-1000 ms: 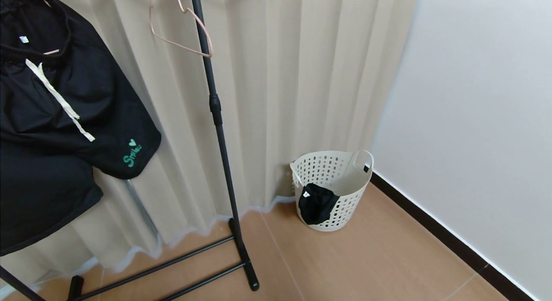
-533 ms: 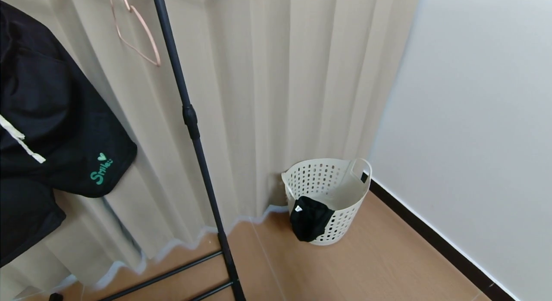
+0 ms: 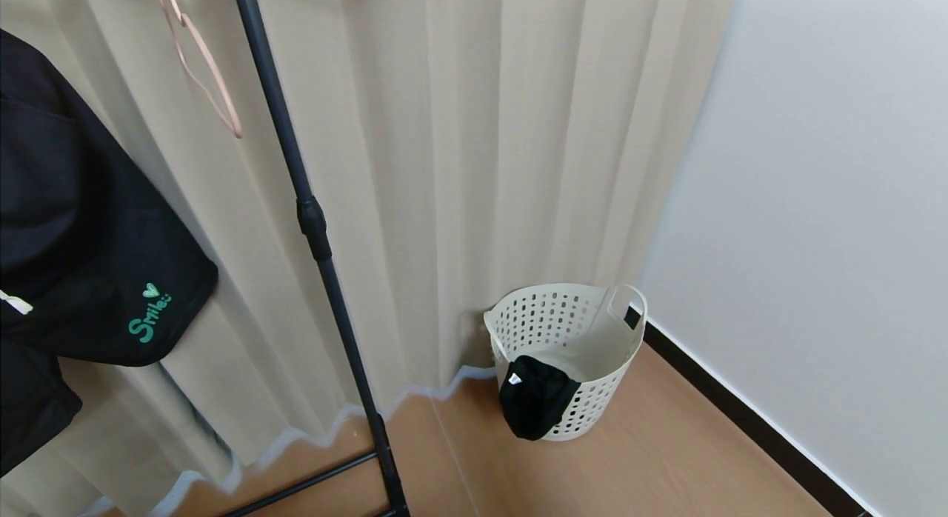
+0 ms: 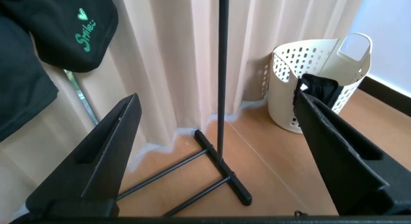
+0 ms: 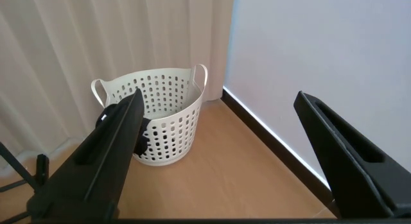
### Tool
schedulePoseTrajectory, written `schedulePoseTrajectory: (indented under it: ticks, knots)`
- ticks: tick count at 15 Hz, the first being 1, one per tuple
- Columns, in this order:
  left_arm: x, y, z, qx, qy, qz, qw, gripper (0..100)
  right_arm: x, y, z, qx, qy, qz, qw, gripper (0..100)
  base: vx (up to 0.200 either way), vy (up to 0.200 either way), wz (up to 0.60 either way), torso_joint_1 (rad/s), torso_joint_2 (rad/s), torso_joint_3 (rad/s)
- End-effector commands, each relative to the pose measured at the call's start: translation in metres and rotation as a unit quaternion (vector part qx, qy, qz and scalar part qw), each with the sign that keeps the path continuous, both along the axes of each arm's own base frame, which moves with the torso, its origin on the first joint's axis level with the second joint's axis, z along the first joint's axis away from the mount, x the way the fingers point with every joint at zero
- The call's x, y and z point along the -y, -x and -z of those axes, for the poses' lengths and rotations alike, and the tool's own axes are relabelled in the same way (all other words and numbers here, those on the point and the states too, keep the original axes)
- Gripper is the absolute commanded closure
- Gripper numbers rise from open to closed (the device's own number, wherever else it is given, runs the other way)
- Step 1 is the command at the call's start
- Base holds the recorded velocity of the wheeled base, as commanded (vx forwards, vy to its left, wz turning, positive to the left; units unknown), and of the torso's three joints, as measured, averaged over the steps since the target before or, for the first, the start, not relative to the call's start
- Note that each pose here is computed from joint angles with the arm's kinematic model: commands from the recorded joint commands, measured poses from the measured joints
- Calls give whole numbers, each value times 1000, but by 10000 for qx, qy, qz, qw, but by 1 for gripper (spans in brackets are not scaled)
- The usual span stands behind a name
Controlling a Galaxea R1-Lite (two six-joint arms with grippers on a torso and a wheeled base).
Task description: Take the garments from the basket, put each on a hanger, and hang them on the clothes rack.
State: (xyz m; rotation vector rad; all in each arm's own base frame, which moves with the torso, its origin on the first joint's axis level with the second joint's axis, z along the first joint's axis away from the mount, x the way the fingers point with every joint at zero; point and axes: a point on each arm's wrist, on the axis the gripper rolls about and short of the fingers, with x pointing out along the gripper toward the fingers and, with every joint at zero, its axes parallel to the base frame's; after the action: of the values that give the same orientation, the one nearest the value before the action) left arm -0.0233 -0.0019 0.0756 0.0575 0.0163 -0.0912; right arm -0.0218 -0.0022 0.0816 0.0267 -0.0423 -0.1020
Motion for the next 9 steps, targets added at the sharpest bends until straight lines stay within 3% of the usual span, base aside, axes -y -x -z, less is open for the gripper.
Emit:
schedulePoseTrajectory:
  ticks: [1,5,9]
  knots:
    - [0,0,0,-6,8,-1,10000,0,0,0,0,-6,1,1,10000,0,0,0,0,0,0,0]
    - [0,0,0,-6,15,-1,10000,0,0,0,0,-6,1,1,10000,0,0,0,0,0,0,0]
    - [0,0,0,-8,38,-9,10000,0,0,0,0,-6,1,1,10000,0,0,0,0,0,-2,-150]
